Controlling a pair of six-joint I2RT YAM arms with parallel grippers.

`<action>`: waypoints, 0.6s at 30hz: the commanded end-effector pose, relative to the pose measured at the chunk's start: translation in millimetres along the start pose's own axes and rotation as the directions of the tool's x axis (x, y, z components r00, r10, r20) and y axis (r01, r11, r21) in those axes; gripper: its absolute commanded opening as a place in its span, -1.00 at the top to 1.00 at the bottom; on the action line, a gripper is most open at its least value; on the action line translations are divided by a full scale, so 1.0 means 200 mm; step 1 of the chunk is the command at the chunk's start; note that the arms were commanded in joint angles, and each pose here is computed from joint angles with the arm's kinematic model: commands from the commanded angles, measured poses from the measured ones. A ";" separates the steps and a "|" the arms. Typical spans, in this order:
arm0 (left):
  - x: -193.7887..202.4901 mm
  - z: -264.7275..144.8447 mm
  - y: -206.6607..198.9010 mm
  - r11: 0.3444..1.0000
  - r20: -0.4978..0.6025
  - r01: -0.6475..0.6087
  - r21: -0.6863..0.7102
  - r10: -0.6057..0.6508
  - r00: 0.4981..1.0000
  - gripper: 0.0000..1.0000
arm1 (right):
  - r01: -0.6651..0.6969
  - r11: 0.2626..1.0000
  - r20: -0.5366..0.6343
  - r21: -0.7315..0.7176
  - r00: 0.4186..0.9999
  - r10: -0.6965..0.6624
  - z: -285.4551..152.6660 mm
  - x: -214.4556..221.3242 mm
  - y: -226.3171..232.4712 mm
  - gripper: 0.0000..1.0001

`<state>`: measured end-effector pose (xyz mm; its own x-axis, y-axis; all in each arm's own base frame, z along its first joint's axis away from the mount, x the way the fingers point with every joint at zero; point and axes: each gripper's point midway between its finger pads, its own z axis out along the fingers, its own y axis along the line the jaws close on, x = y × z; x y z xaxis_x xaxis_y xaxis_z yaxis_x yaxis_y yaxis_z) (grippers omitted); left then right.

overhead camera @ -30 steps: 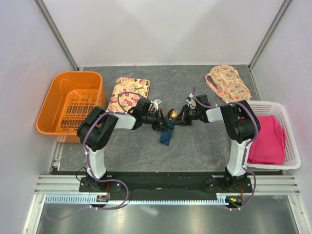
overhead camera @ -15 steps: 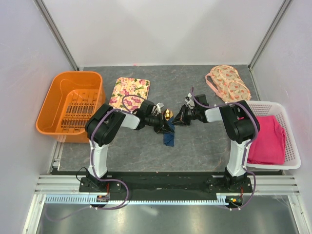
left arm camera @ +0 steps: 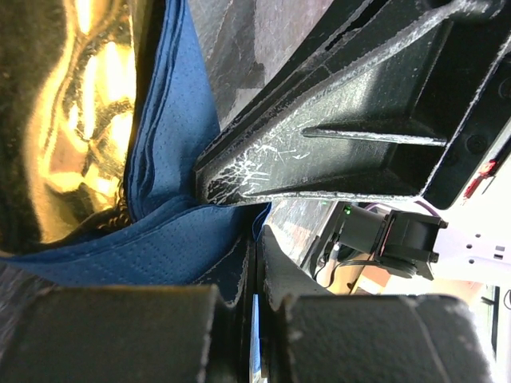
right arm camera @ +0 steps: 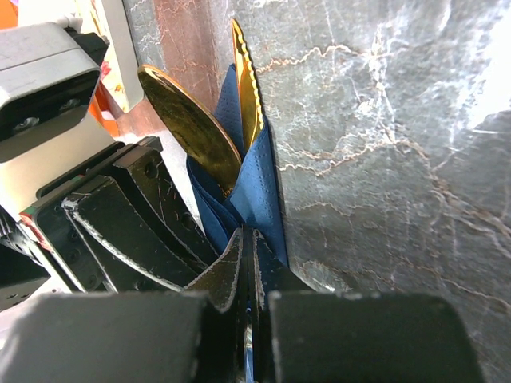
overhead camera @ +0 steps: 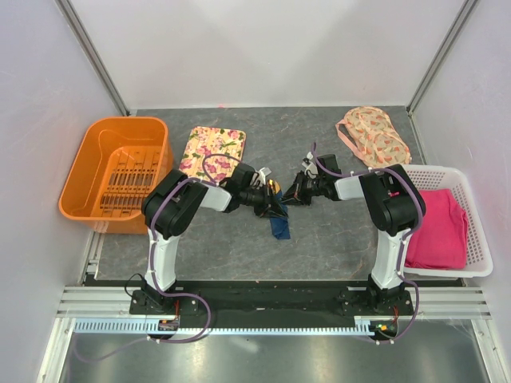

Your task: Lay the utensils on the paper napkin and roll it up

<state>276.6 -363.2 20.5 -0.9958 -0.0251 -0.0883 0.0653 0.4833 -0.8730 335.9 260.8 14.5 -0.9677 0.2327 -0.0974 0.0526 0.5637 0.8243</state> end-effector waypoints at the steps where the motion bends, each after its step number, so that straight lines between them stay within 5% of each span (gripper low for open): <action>1: 0.02 0.05 0.16 0.995 -0.002 -0.012 -0.103 0.011 1.000 0.96 | -0.018 0.983 -0.029 0.181 0.999 0.023 0.00 0.09 -0.21 0.96; 7: 0.03 0.04 0.20 0.990 -0.028 -0.015 -0.143 0.011 1.000 0.83 | 0.041 0.991 -0.004 0.127 0.999 -0.040 -0.09 0.01 -0.02 0.57; 11: 0.04 0.03 0.23 0.989 -0.042 -0.009 -0.150 0.003 0.999 0.32 | 0.060 0.991 0.011 0.121 0.998 -0.061 -0.15 -0.06 0.02 0.36; 18: 0.05 0.03 0.23 0.990 -0.065 -0.026 -0.141 0.017 0.998 -0.01 | 0.054 0.990 0.032 0.130 0.998 -0.059 -0.25 -0.12 0.00 -0.09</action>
<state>277.3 -369.2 28.8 -0.9945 0.0379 -0.0976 0.1040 0.4646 -0.8794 339.6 226.4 27.3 -0.9671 0.2323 -0.1041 0.0753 0.6517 0.7548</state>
